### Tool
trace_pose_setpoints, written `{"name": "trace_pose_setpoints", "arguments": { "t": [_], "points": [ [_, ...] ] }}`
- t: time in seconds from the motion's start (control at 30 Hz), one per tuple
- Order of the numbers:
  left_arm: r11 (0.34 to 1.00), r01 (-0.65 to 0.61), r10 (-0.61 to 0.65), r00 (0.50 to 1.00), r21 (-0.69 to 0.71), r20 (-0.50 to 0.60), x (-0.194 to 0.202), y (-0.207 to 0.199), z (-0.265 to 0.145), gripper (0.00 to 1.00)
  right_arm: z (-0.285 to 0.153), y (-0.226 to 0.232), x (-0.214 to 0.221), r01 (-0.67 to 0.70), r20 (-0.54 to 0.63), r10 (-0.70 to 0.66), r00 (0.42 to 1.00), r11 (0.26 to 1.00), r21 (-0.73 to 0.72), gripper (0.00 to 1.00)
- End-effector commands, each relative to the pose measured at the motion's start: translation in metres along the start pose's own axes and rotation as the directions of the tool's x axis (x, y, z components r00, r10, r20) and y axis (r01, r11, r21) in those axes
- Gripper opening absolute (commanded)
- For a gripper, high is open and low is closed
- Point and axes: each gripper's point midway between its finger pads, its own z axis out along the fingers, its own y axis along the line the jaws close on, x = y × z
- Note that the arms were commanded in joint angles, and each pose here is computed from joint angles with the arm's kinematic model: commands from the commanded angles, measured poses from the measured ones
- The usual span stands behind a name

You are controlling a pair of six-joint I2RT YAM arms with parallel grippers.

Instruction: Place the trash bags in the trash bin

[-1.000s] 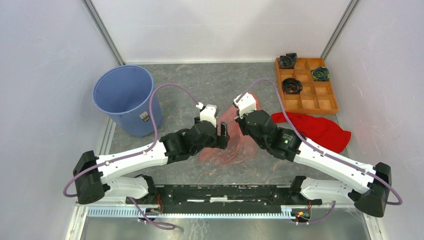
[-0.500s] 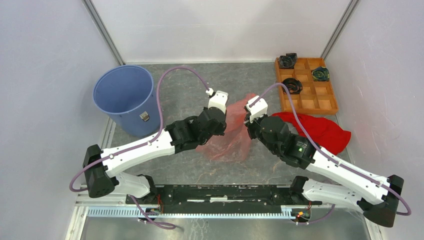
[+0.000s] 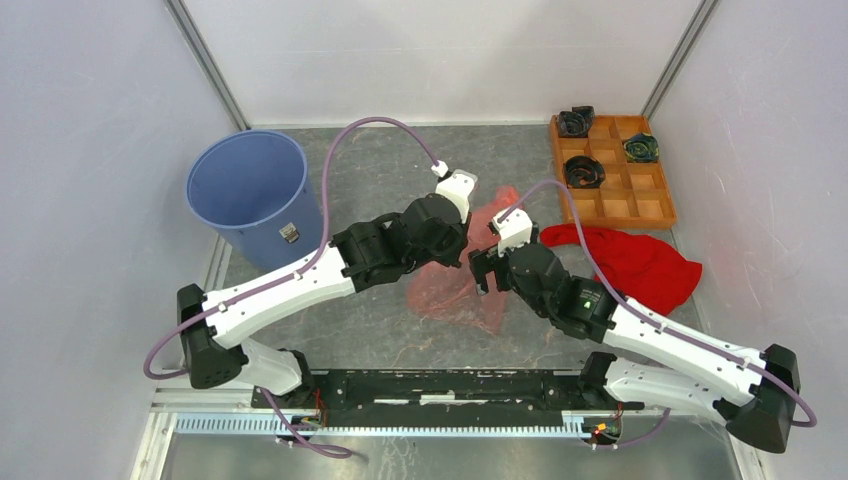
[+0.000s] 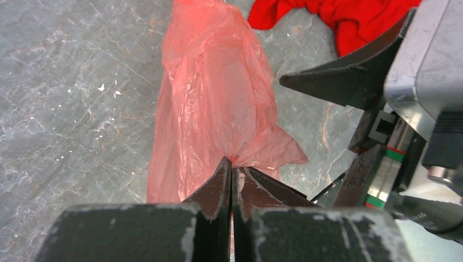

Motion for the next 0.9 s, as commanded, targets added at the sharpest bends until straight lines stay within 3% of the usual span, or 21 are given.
{"name": "trace_pose_setpoints", "arguments": {
  "t": [0.0, 0.1, 0.13, 0.27, 0.3, 0.37, 0.4, 0.47, 0.57, 0.6, 0.87],
  "points": [
    [0.998, -0.03, 0.032, 0.999, 0.057, -0.033, -0.003, -0.014, -0.003, 0.02, 0.009, -0.009, -0.013, -0.033, 0.114, 0.026, 0.993, 0.998, 0.057, 0.98],
    [0.997, -0.037, 0.04, 0.999, 0.07, -0.037, -0.006, -0.016, -0.005, 0.02, 0.006, -0.023, -0.024, -0.003, 0.184, -0.019, 0.983, 0.993, 0.118, 0.97],
    [0.997, -0.04, 0.042, 0.999, 0.07, -0.031, -0.007, -0.016, -0.007, 0.02, 0.003, -0.023, -0.029, 0.013, 0.206, -0.037, 0.978, 0.993, 0.116, 0.9],
    [0.998, -0.048, 0.048, 0.999, 0.033, 0.0, -0.011, -0.005, -0.014, 0.03, -0.006, -0.012, -0.055, 0.025, 0.292, -0.034, 0.956, 0.999, 0.034, 0.18],
    [0.999, -0.045, 0.045, 0.999, 0.018, 0.009, -0.012, -0.001, -0.016, 0.07, -0.007, -0.011, -0.058, 0.001, 0.289, -0.009, 0.957, 1.0, 0.028, 0.04],
    [0.999, -0.033, 0.033, 0.999, 0.001, 0.033, -0.012, 0.004, -0.019, 0.21, -0.01, -0.007, -0.069, -0.056, 0.282, 0.053, 0.958, 0.998, 0.002, 0.0],
    [1.0, -0.02, 0.02, 0.998, 0.006, 0.054, -0.013, 0.006, -0.024, 0.33, -0.009, -0.004, -0.067, -0.059, 0.249, 0.059, 0.967, 0.998, -0.01, 0.0],
    [0.999, 0.006, -0.009, 0.997, 0.041, 0.079, -0.008, 0.005, -0.029, 0.67, -0.009, -0.005, -0.077, -0.091, 0.214, 0.089, 0.973, 0.996, -0.003, 0.0],
    [0.994, 0.055, -0.063, 0.994, 0.093, 0.091, 0.014, 0.007, -0.034, 0.95, -0.011, -0.014, -0.091, -0.117, 0.179, 0.109, 0.978, 0.992, 0.036, 0.0],
    [0.991, 0.085, -0.096, 0.99, 0.105, 0.1, 0.019, 0.009, -0.036, 1.0, -0.01, -0.018, -0.096, -0.123, 0.171, 0.113, 0.979, 0.991, 0.047, 0.01],
    [0.953, 0.241, -0.265, 0.956, 0.181, 0.125, 0.066, 0.029, -0.065, 1.0, 0.01, -0.046, -0.11, -0.138, 0.114, 0.134, 0.984, 0.99, 0.032, 0.0]
  ]
}}
